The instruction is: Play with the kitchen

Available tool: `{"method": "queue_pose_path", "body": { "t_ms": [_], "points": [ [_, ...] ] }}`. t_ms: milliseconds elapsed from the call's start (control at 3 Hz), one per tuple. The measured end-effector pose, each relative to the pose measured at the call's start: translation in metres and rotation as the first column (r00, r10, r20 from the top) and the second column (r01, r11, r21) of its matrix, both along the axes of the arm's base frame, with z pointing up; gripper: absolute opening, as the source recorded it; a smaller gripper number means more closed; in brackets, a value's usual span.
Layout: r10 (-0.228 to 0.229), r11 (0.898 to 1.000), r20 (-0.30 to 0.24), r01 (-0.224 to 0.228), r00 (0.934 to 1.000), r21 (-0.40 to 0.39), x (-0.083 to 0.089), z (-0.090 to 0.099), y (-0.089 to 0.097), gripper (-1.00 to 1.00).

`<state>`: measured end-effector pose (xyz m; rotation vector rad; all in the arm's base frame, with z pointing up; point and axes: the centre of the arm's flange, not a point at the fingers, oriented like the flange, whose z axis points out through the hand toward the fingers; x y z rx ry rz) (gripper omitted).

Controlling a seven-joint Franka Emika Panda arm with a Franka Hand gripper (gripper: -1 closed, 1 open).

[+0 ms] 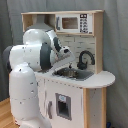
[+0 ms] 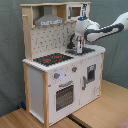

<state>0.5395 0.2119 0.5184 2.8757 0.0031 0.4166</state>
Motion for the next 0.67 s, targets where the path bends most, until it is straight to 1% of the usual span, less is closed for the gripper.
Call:
{"method": "queue_pose_path", "body": {
  "t_ms": [333,667],
  "points": [
    [-0.008,1.0,-0.035,0.008,0.9994,0.007,0.001,-0.014,0.002,1.0],
    [-0.014,1.0,-0.052,0.015,0.9986,0.016,0.007,-0.026,-0.003,1.0]
  ]
}}
